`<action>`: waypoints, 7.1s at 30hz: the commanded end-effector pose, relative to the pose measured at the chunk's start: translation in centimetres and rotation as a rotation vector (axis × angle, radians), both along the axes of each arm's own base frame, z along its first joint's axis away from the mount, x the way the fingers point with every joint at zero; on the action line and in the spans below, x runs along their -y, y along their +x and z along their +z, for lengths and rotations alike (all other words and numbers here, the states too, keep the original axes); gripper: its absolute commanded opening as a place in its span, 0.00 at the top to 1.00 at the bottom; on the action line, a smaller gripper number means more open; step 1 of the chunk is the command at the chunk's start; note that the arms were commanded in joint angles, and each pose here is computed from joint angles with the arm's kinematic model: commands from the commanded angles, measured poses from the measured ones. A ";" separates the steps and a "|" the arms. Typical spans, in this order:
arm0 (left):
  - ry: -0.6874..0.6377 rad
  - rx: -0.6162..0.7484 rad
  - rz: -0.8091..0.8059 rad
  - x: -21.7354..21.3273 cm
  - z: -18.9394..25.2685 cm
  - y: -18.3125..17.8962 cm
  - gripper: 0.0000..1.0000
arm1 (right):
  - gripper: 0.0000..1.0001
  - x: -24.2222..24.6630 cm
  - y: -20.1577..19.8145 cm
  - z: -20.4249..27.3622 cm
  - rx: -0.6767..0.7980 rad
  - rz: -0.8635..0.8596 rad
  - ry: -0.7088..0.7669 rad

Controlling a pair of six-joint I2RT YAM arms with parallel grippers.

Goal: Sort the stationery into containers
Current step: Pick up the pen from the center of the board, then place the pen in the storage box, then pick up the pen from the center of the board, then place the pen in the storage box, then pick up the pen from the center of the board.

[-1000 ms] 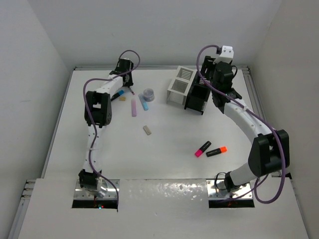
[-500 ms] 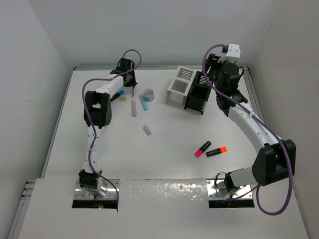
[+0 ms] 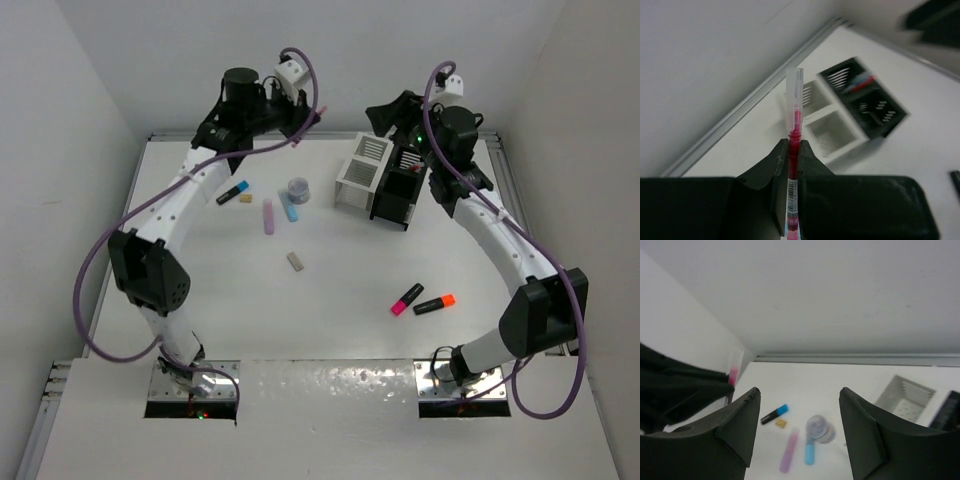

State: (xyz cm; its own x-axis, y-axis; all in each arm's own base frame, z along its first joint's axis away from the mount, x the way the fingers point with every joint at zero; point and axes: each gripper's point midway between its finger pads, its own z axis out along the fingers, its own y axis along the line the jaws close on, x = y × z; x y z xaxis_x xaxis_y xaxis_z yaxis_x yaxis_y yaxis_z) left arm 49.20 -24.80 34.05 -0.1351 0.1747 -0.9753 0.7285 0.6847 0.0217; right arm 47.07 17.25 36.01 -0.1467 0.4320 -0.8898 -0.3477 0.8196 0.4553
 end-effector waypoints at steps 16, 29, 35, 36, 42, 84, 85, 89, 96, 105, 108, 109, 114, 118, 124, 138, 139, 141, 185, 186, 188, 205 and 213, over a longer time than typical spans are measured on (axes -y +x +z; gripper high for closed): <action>-0.067 -0.090 -0.326 9.0 -0.5 -7.4 1.00 | 0.45 -4.8 -4.0 0.4 0.028 0.160 0.202; -0.070 -0.068 -0.333 9.6 0.4 -7.6 1.00 | 0.63 -5.8 -2.4 -1.9 -0.036 0.157 0.214; -0.074 -0.066 -0.334 9.7 0.5 -7.5 1.00 | 0.62 -6.3 -1.6 -3.3 -0.077 0.161 0.198; -0.075 -0.070 -0.333 9.6 0.5 -7.5 1.00 | 0.63 -6.3 -1.5 -3.3 -0.078 0.162 0.197; -0.098 -0.111 -0.283 9.0 0.2 -6.6 0.85 | 1.00 -5.7 -1.2 -3.8 -0.073 0.125 0.200; 0.457 -0.573 0.684 -28.3 -25.1 3.1 0.22 | 0.31 9.2 8.6 -10.9 -0.019 -0.336 -0.319; 0.499 -0.569 0.710 -29.2 -25.5 3.3 0.24 | 0.30 9.1 8.2 -10.0 -0.023 -0.328 -0.307; 0.526 -0.574 0.653 -28.9 -27.6 4.7 0.25 | 0.30 8.2 6.8 -7.9 -0.009 -0.278 -0.271; 0.538 -0.610 0.544 -27.3 -29.6 5.0 0.26 | 0.30 8.0 4.2 -6.6 -0.014 -0.254 -0.234; 0.561 -0.660 0.387 -23.4 -32.1 3.7 0.36 | 0.31 8.8 1.6 -6.7 -0.035 -0.272 -0.252; 0.575 -0.652 0.346 -22.6 -32.5 3.3 0.37 | 0.31 8.9 1.0 -6.6 -0.034 -0.277 -0.254; 0.576 -0.652 0.343 -22.4 -32.6 3.3 0.37 | 0.31 9.1 0.7 -6.8 -0.036 -0.282 -0.253; 0.593 -0.658 0.330 -20.9 -33.5 4.0 0.51 | 0.31 9.2 0.3 -7.2 -0.052 -0.283 -0.255; 0.603 -0.710 0.343 -21.2 -34.2 3.3 0.62 | 0.31 9.4 -0.1 -7.1 -0.051 -0.293 -0.263; 0.613 -0.773 0.370 -22.8 -34.6 1.5 0.84 | 0.31 9.7 -0.6 -6.5 -0.032 -0.306 -0.267; 0.353 -0.102 0.330 -16.5 -8.7 7.1 1.00 | 0.33 -2.5 -0.7 -3.4 -0.058 0.022 -0.138; 0.353 -0.076 0.279 -14.4 -7.7 6.4 1.00 | 0.34 -4.1 -1.0 -3.1 -0.060 0.063 -0.102; 0.334 -0.087 0.158 -10.6 -6.5 4.5 1.00 | 0.34 -6.4 -1.0 -2.8 -0.060 0.130 -0.076; -0.044 -0.057 -0.056 12.9 -17.2 4.9 0.84 | 0.31 14.2 -12.6 -8.2 -0.211 -0.459 -0.133; -0.041 -0.057 -0.055 12.8 -17.4 4.9 0.79 | 0.32 14.2 -12.5 -7.9 -0.207 -0.458 -0.131; -0.041 -0.056 -0.060 12.8 -17.5 4.8 0.63 | 0.31 14.1 -12.4 -7.6 -0.202 -0.454 -0.129; -0.050 -0.259 0.618 -4.0 -7.8 8.6 0.59 | 0.34 11.6 -11.8 -7.3 -0.213 -0.369 -0.171; 0.208 -0.550 0.782 -12.7 -21.3 1.0 0.54 | 0.34 9.5 -10.6 -7.3 -0.214 -0.319 -0.188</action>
